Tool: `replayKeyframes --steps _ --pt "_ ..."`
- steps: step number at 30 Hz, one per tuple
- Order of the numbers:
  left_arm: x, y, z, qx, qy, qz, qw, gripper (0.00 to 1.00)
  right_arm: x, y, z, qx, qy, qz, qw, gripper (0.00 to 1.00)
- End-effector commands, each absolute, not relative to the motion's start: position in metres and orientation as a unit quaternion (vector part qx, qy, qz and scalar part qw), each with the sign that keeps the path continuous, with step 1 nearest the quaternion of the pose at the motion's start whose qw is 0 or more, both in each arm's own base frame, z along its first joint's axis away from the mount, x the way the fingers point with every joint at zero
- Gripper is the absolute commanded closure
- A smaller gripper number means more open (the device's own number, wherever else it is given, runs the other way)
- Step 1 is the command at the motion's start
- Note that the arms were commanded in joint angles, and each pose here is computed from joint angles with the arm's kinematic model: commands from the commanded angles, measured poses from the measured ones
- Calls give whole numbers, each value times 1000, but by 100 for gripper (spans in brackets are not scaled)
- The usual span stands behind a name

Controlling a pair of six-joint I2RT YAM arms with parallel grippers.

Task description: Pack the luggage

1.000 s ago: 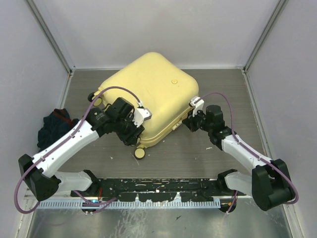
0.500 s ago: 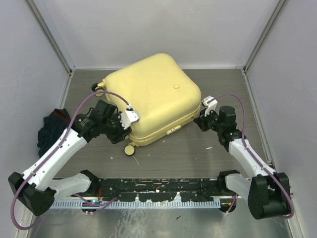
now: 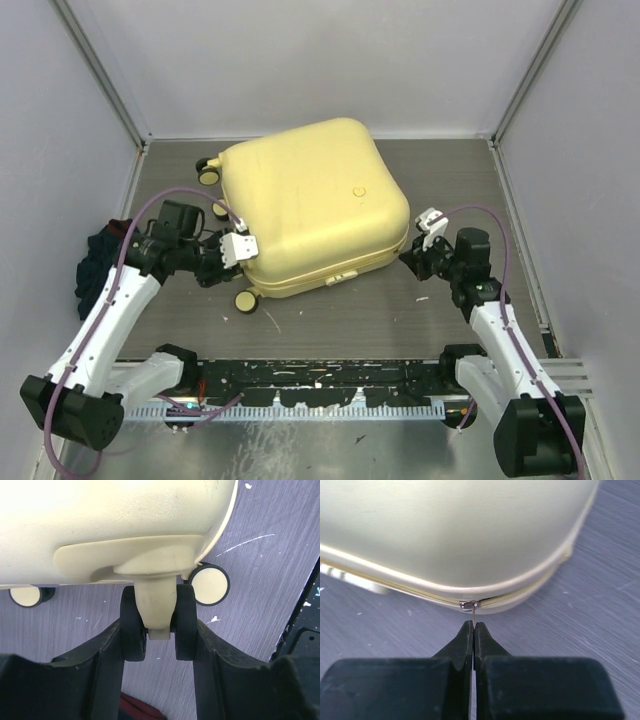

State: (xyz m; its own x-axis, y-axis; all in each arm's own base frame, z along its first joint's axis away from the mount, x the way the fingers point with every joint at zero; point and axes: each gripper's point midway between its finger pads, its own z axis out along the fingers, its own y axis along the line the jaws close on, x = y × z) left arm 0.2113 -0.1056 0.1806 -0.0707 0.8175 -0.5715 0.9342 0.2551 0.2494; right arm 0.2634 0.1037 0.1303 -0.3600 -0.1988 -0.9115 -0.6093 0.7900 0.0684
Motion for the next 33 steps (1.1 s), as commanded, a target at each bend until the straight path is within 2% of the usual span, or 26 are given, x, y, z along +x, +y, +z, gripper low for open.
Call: replayKeyframes --steps 1,9,17,22,30,33 --pt "178 -60 151 637 743 -84 189 100 300 53 162 -255 785 109 554 100" --pt "173 -53 145 684 704 -88 168 100 334 13 182 -256 775 98 569 100" --pt "163 -50 134 726 665 -98 145 100 376 30 200 -310 732 169 582 99" --pt "156 -47 128 746 644 -107 129 100 399 43 200 -358 712 179 577 99" --pt "159 -44 124 763 627 -103 115 100 440 74 186 -425 686 186 561 99" --pt "164 -45 126 762 628 -103 117 100 439 92 168 -448 686 202 536 99"
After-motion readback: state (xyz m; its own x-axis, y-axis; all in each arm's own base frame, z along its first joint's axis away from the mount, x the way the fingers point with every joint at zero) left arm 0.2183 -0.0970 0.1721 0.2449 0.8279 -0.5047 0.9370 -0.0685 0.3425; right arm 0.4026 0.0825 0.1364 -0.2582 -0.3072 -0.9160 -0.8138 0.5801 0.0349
